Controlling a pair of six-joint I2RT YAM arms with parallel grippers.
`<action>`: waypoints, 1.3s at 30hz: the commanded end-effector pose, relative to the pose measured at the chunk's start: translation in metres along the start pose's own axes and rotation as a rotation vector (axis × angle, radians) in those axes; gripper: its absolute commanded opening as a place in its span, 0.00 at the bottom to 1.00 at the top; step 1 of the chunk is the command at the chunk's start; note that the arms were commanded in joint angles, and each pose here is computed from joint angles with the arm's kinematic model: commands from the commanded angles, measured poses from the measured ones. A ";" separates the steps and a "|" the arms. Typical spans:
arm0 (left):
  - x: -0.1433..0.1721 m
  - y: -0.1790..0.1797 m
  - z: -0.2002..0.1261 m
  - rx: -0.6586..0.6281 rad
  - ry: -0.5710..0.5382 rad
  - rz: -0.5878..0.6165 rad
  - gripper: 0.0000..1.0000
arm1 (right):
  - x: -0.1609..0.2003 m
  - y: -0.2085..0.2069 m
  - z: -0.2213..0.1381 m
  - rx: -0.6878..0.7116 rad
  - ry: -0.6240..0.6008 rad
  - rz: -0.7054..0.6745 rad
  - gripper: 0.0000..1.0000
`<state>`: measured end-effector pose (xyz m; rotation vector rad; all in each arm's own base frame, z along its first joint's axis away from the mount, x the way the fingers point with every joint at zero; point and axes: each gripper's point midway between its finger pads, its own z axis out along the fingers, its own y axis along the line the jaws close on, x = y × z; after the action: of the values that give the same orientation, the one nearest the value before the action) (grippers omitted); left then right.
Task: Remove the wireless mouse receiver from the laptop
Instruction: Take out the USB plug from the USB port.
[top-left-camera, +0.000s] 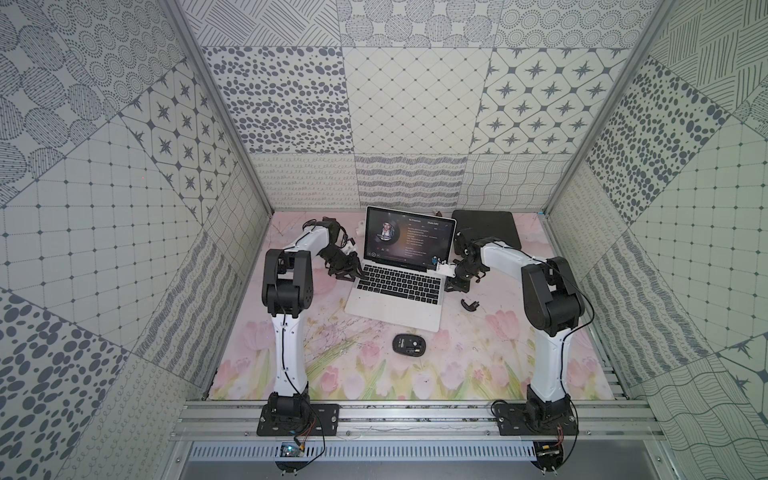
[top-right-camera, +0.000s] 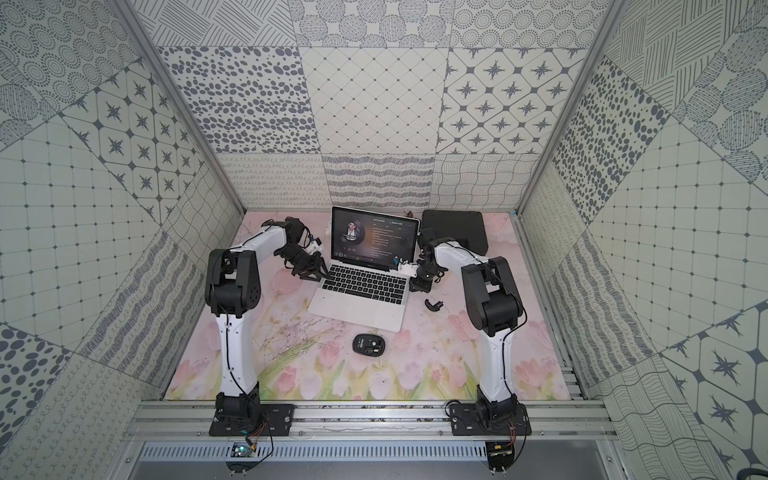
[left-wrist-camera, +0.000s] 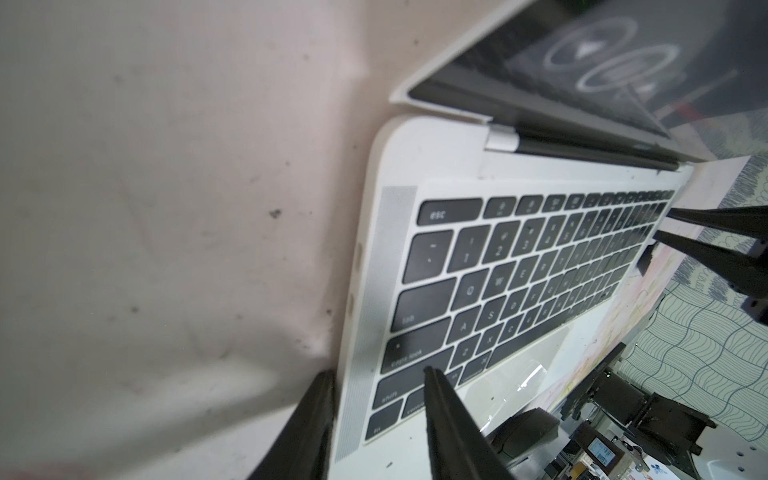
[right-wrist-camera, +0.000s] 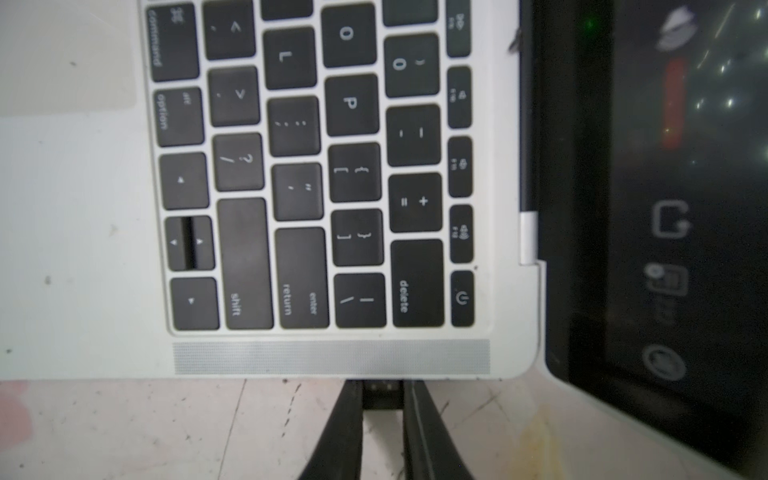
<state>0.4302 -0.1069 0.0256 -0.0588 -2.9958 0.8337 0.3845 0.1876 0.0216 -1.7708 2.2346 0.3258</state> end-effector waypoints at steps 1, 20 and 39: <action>0.017 0.032 0.017 -0.144 0.086 -0.020 0.40 | 0.017 0.007 0.015 -0.008 0.058 0.011 0.15; 0.020 0.040 0.022 -0.173 0.111 -0.028 0.39 | 0.048 0.007 -0.002 0.015 0.066 0.065 0.05; 0.001 -0.058 -0.052 0.156 -0.116 0.009 0.53 | 0.003 0.012 -0.062 0.146 -0.105 0.029 0.06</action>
<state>0.4307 -0.1092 0.0582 -0.0447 -3.0305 0.8687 0.3689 0.1556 0.0540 -1.6454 2.2276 0.2424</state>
